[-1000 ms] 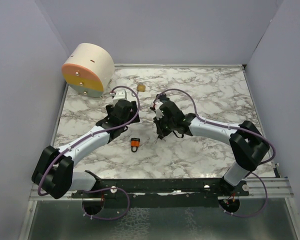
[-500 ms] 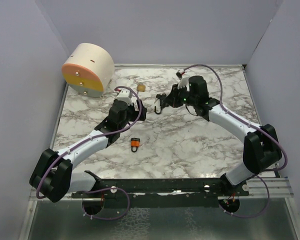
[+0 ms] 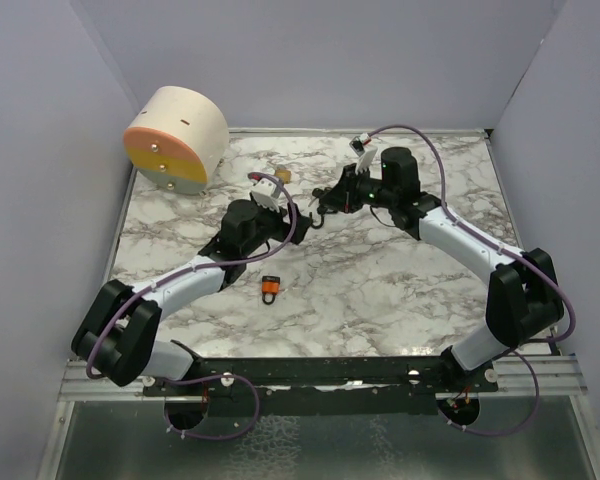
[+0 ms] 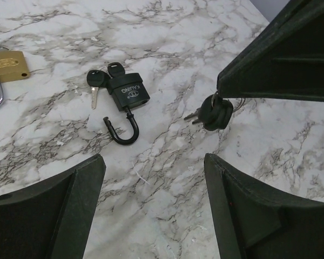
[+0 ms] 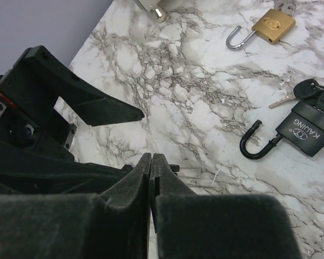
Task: Unlock with the key
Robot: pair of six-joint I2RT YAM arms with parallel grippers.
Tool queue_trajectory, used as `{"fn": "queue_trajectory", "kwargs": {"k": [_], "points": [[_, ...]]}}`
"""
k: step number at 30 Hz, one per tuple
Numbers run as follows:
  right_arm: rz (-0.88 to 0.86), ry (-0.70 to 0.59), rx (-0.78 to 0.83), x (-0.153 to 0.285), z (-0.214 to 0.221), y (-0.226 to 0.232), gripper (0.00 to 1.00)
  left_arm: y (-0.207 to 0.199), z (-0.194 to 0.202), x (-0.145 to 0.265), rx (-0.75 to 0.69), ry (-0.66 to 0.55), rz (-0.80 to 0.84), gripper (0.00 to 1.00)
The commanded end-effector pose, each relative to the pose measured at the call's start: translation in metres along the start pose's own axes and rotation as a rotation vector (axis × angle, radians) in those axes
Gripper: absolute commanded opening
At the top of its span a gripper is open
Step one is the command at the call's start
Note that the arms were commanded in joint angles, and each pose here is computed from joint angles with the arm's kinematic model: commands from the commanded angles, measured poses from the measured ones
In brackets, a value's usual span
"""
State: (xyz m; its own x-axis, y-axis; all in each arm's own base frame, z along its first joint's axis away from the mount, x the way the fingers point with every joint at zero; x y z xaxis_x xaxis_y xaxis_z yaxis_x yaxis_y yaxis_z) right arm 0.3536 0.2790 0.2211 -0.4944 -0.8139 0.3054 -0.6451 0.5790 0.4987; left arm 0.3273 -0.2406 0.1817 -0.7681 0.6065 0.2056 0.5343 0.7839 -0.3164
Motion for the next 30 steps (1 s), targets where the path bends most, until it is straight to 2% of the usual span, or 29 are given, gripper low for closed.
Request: {"fn": "queue_trajectory", "kwargs": {"k": [1,8,22,30], "points": [[-0.068,-0.041,0.040,0.008,-0.020,0.021,0.01,-0.022,-0.009,-0.008,-0.072,-0.038,0.166,0.74],[-0.106,-0.049,0.040,0.012,-0.025,0.028,0.01,-0.020,-0.006,-0.010,-0.105,-0.070,0.171,0.72],[-0.170,-0.057,0.021,0.016,-0.031,0.037,0.01,0.001,-0.006,-0.009,-0.201,-0.168,0.080,0.66],[-0.184,-0.063,0.021,0.020,-0.034,0.041,0.01,-0.004,-0.006,-0.012,-0.222,-0.192,0.119,0.62]]}}
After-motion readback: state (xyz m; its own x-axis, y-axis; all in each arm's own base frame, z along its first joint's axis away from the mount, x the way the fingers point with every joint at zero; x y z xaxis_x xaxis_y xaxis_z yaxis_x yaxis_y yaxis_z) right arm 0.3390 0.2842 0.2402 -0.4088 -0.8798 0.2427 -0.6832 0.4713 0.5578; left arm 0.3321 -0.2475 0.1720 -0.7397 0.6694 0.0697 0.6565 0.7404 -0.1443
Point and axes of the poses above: each gripper's point midway between its finger pads, its own x axis back along the fingers, its own y axis along the line the jaws close on, z = x × y, the point moved 2 cm from there along x, back along the fingers, and after that the axes turned 1 degree about -x, right-handed, at the moved point
